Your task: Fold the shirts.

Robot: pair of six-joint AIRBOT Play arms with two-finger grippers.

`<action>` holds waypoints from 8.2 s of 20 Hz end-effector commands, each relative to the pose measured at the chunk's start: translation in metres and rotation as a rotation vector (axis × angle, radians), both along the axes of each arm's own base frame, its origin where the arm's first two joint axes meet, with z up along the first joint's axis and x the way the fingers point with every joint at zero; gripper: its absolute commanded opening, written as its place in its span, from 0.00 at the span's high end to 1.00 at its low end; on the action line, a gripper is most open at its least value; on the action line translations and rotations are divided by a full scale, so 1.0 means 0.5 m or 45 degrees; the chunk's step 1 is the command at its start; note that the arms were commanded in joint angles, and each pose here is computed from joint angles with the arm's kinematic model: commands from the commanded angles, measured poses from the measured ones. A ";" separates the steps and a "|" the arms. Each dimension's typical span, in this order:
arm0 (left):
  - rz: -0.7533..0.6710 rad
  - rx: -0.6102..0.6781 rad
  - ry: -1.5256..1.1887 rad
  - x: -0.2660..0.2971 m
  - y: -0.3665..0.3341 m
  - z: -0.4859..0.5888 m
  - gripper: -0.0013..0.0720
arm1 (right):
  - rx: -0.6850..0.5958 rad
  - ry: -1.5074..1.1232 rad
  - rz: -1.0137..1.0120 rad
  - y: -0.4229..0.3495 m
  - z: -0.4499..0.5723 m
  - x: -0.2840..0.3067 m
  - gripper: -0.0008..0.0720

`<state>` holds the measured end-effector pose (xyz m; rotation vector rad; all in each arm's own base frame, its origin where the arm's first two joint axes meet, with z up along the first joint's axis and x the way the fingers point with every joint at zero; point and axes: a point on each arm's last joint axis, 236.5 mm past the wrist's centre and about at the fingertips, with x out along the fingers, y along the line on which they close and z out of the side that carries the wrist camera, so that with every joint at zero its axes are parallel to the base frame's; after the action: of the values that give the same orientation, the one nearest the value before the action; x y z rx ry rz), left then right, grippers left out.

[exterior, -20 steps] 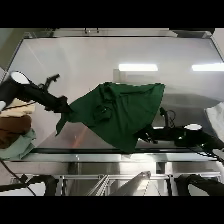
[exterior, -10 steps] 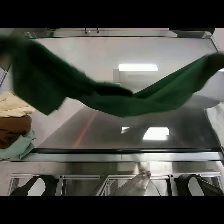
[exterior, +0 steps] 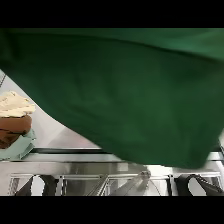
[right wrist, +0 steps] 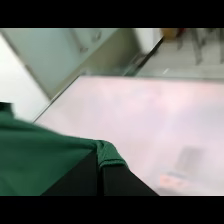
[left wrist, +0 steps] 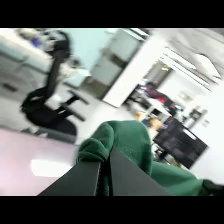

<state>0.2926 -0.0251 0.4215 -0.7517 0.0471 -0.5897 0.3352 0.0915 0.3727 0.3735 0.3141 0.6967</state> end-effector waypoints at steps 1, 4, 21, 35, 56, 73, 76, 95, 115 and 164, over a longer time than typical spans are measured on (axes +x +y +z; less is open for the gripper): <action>0.139 0.052 0.347 0.152 0.037 -0.223 0.96 | 0.020 0.323 0.189 0.092 -0.246 0.167 0.97; 0.228 0.171 0.480 0.323 0.007 -0.433 0.96 | 0.036 0.517 0.077 0.098 -0.448 0.314 0.97; 0.243 0.358 -0.370 0.016 -0.094 0.127 0.96 | -0.086 -0.207 0.225 0.111 0.026 -0.028 0.97; 0.154 0.300 0.199 0.002 -0.009 -0.066 0.96 | -0.108 0.119 0.037 0.037 -0.109 0.048 0.97; -0.302 0.481 1.035 0.464 0.014 -0.662 0.01 | 0.077 0.974 0.010 -0.162 -0.698 0.269 0.28; 0.003 0.518 1.844 -0.173 0.139 -0.970 0.04 | 0.337 1.634 0.292 -0.031 -0.934 -0.100 0.49; -0.009 0.374 1.787 -0.143 0.142 -0.982 0.04 | 0.362 1.593 0.294 -0.027 -0.927 -0.088 0.49; -0.572 0.226 1.828 -0.064 0.019 -1.085 0.96 | 0.259 1.626 0.256 -0.053 -0.958 -0.105 0.49; -0.497 0.018 1.778 -0.057 0.067 -1.054 0.96 | 0.053 1.653 0.448 0.086 -0.997 -0.144 0.52; -0.588 0.002 0.925 0.484 -0.103 -0.880 0.96 | 0.344 0.780 -0.202 -0.048 -0.844 0.327 0.97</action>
<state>0.5026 -0.0847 0.0385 -0.9276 0.8646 -0.7684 0.4773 0.0637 0.0066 0.7831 0.7442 0.4696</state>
